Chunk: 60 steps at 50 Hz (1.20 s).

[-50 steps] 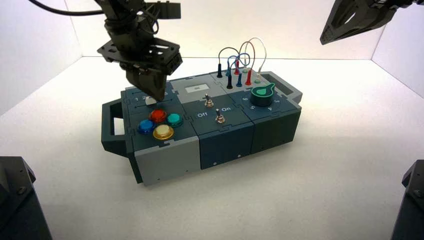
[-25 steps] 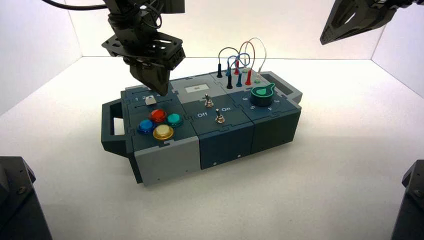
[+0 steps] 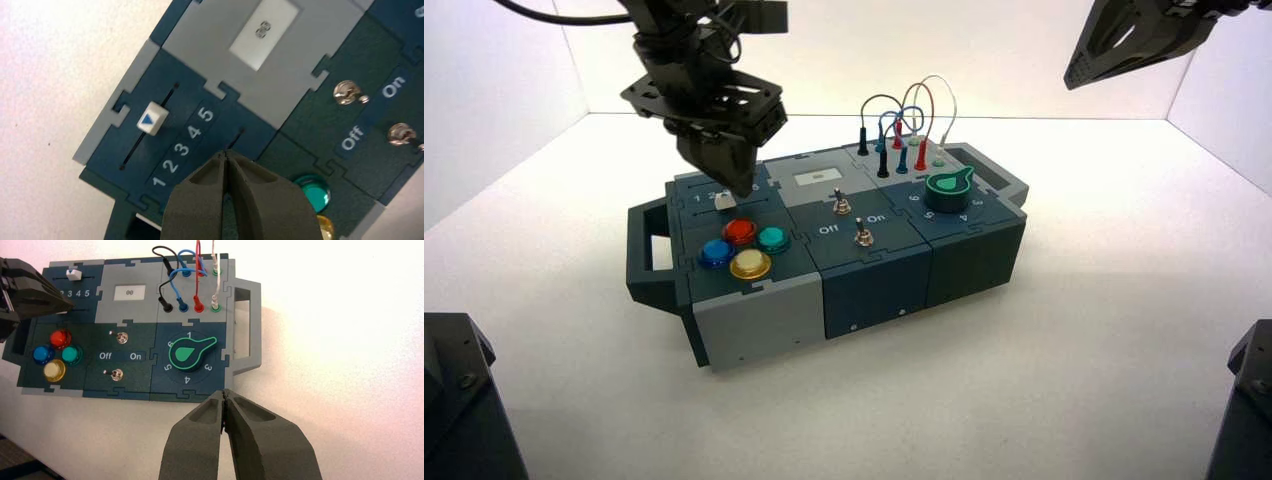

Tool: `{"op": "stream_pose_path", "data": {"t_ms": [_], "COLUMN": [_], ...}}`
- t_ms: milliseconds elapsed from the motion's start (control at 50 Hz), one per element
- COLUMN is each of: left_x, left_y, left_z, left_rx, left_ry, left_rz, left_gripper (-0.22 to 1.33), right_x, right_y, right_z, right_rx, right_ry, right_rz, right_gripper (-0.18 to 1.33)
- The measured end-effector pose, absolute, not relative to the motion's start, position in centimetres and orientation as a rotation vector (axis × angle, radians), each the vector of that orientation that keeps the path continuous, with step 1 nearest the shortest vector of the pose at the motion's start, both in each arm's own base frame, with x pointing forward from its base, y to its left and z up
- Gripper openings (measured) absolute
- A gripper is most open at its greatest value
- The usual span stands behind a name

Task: Move the bottom slider to position 2.

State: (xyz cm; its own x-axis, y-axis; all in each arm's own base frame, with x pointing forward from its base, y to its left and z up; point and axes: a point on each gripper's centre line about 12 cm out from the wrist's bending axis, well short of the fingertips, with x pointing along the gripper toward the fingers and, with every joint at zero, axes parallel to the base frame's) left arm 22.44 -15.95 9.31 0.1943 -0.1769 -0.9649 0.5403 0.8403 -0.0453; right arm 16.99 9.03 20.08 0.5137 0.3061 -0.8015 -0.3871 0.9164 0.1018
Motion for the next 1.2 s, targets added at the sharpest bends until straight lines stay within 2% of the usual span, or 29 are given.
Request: {"op": "stream_pose_path", "data": {"t_ms": [860,1200], "left_x": [22.0,23.5], "left_y": [-15.6,-16.6], "left_z": [9.1,9.5], "left_rx": [0.346,0.358], "left_ry": [1.294,1.27], "left_rz": [-0.516,-0.534], "left_gripper": [-0.16,-0.16], "right_x": [17.0,17.0], "right_y": [9.0,9.0], "right_z": [20.1,20.1], "right_rx": [-0.094,-0.095], "right_ry": [0.943,0.943], "right_rz": [0.417,0.416], "right_gripper": [-0.14,-0.14]}}
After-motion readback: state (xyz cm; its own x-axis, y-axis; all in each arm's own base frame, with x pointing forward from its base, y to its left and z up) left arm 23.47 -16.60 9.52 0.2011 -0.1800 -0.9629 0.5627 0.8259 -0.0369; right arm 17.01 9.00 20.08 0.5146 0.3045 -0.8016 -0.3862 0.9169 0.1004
